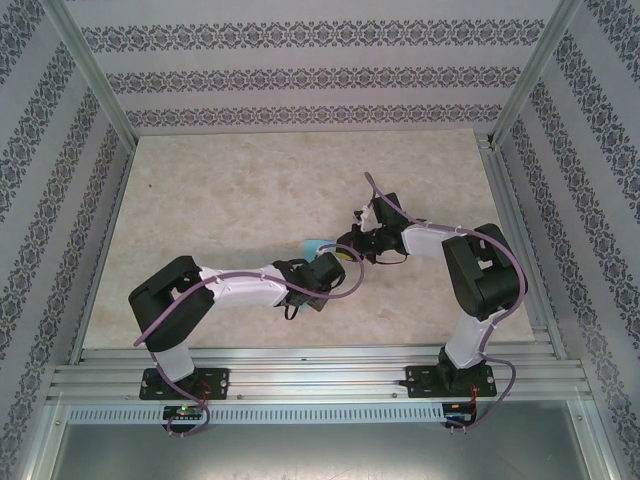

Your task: Fold a paper plane with a square sheet of paper (fold left side to right side)

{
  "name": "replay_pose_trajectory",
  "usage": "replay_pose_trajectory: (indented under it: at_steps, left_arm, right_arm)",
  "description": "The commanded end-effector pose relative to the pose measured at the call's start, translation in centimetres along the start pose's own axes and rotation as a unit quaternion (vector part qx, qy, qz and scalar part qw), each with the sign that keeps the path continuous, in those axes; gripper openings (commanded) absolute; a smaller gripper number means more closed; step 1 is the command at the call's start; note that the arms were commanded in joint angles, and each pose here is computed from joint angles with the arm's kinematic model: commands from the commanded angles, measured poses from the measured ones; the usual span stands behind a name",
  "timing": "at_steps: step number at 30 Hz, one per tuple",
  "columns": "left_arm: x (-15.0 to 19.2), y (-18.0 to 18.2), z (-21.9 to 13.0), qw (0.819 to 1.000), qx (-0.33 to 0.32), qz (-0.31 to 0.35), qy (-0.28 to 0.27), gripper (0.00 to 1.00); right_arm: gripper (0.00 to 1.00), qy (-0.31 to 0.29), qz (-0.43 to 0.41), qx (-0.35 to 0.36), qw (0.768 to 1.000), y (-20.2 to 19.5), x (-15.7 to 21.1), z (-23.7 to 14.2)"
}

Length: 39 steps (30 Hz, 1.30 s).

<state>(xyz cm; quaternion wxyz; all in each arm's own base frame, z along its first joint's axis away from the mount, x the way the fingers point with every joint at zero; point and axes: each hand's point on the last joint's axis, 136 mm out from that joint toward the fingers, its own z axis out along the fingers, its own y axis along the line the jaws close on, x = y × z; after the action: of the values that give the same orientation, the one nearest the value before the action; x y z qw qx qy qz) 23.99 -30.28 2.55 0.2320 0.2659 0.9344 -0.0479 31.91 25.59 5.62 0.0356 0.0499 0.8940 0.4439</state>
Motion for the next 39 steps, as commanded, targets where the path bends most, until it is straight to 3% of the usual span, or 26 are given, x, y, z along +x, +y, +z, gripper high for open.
replay_pose_trajectory:
  at_steps: [1,7,13,23,39]
  left_arm:
    - [-0.6,0.0,-0.4,0.999,0.029,-0.030,-0.017,0.15]
    - [-1.5,-0.1,-1.1,0.992,0.097,-0.073,-0.039,0.03]
    - [-2.7,-0.4,-1.9,0.976,0.176,-0.114,-0.055,0.00]
    - [-3.9,-0.3,-1.6,0.956,0.244,-0.154,-0.051,0.00]
    - [-4.3,1.1,-0.2,0.944,0.263,-0.193,-0.042,0.00]
  right_arm:
    - [0.08,-0.001,-0.024,0.005,1.000,0.7,-0.3,0.2]
    - [0.22,-0.019,-0.048,0.014,0.999,1.3,-0.9,-1.1]
    - [0.33,-0.071,-0.062,0.013,0.995,1.4,-2.0,-4.3]
    - [0.11,-0.091,-0.025,-0.006,0.996,-0.7,-3.1,-2.2]
    - [0.08,-0.064,-0.008,0.011,0.998,-2.4,-3.4,2.2]
